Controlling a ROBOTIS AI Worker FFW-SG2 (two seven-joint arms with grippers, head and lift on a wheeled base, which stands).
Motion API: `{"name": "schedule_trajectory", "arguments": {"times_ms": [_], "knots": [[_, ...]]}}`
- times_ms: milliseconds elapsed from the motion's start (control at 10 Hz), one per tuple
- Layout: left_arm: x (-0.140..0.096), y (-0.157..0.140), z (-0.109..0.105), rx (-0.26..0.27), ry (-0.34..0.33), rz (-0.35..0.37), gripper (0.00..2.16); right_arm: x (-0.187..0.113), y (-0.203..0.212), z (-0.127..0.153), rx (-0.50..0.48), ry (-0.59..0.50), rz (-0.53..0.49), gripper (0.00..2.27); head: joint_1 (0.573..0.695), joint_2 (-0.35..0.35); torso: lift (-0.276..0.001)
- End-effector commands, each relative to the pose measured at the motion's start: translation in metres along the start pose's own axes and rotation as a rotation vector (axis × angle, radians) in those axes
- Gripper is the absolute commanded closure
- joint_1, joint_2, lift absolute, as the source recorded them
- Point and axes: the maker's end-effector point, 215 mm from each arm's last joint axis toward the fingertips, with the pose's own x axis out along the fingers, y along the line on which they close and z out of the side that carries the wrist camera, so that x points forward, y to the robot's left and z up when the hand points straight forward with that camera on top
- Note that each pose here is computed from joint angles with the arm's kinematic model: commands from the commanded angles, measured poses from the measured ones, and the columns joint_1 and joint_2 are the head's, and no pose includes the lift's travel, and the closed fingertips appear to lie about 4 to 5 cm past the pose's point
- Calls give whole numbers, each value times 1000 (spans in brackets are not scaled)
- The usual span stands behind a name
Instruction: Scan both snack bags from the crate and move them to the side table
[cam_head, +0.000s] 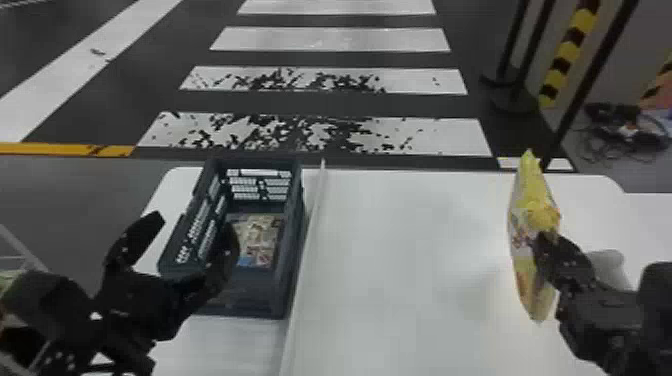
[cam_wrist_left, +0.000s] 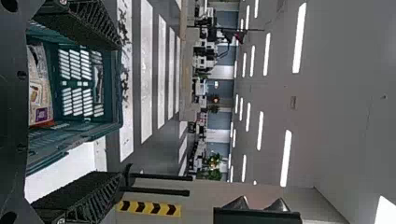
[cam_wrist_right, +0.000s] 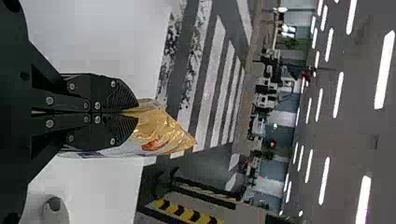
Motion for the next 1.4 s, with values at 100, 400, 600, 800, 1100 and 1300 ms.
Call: {"name": "schedule_trajectory", "arguments": {"times_ms": [100,400,600,800,1100,1300], "knots": [[5,-4,-5,-3,4,-6,33,-3,-33,1,445,-16,19,2236,695,-48,-95],[10,-5,-12,-9,-3,-10,33,-9,-36,-54,872,48,67,2236,695,-82,-95],[12,-6,-14,-11,-4,-11,33,-16,-62,-98,1001,30,-10,2236,695,-91,-95],[13,-5,-13,-10,-14,-11,33,-31,-91,-143,1058,36,-109,2240,695,-135,-95],[19,-18,-20,-25,-9,-32,33,-54,-98,-168,1043,91,-160,1683,695,-205,-95],[22,-22,-22,-26,-8,-38,33,-60,-81,-170,1020,139,-171,201,695,-226,-95]]}}
